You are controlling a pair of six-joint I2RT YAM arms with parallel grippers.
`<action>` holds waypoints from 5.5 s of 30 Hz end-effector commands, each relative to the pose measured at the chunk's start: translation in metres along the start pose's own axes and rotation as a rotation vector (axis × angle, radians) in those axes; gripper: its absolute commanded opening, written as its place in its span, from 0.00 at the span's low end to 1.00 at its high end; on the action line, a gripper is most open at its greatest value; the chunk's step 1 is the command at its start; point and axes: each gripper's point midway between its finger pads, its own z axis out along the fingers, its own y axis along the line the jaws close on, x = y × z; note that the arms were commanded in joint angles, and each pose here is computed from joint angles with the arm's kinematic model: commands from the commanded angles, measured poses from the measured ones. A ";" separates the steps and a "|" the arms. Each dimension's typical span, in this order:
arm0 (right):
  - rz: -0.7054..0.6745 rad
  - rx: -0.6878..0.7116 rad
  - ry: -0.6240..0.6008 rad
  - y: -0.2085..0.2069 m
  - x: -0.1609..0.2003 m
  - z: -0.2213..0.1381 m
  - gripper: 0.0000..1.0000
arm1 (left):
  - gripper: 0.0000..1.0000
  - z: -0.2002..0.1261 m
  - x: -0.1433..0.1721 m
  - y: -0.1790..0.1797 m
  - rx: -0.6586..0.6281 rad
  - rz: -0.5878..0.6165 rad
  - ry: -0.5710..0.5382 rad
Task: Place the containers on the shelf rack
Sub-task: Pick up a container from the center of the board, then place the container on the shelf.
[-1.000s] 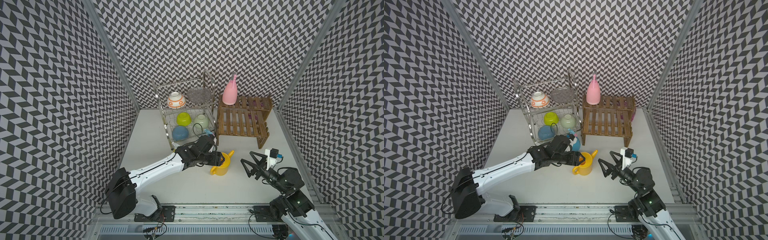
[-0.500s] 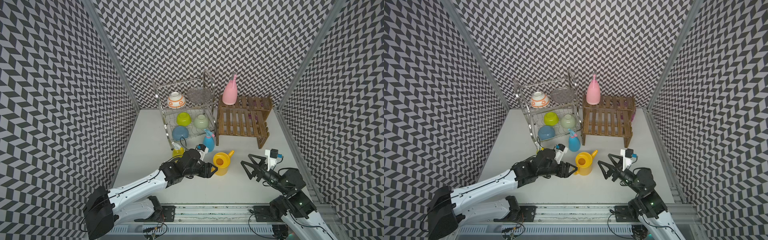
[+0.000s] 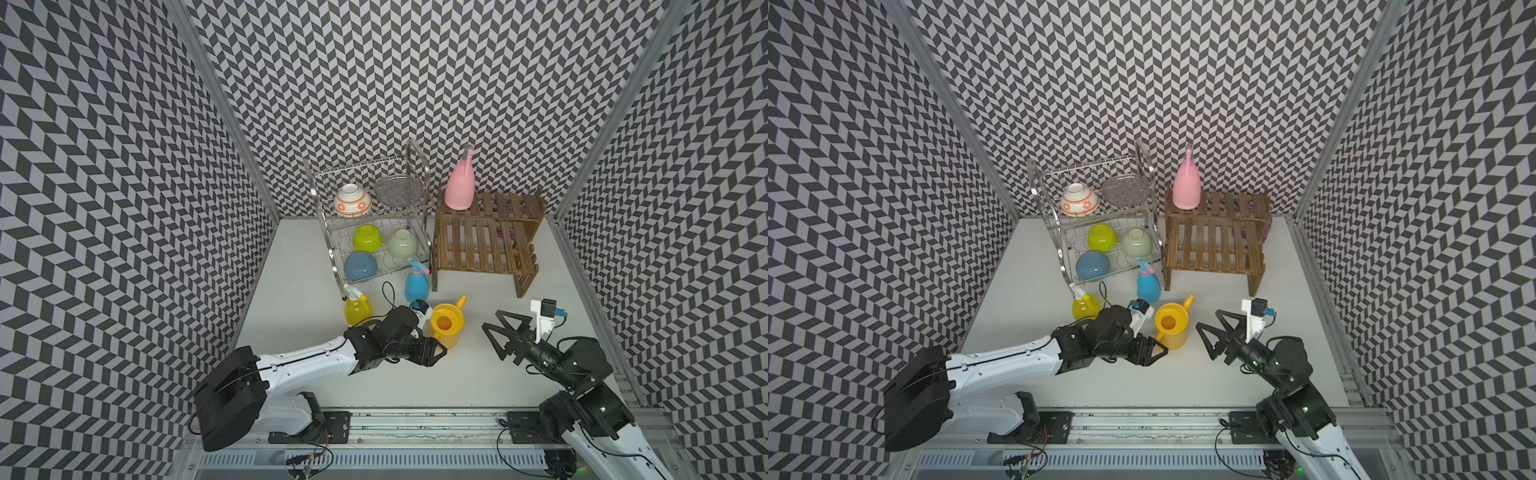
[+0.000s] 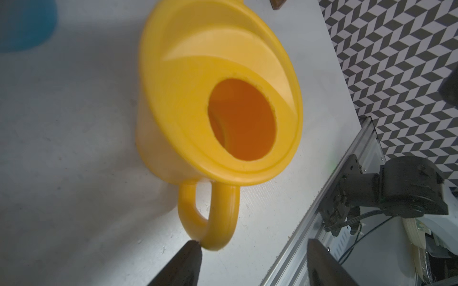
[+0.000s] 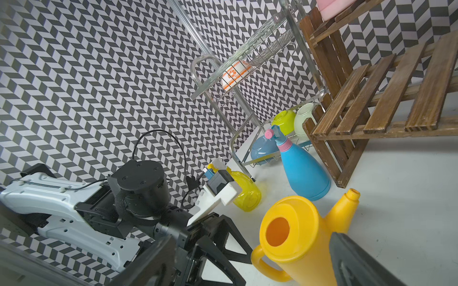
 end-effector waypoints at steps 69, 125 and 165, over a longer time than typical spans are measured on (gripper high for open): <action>-0.165 0.655 0.415 -0.048 0.100 0.067 0.00 | 0.95 -0.205 -0.121 -0.038 -0.037 0.112 -0.826; -0.409 0.786 0.028 -0.062 -0.288 0.065 0.02 | 1.00 -0.221 -0.112 -0.061 0.113 0.216 -0.851; -0.419 0.912 0.149 -0.138 -0.285 0.107 0.26 | 1.00 -0.220 -0.112 -0.056 0.103 0.196 -0.859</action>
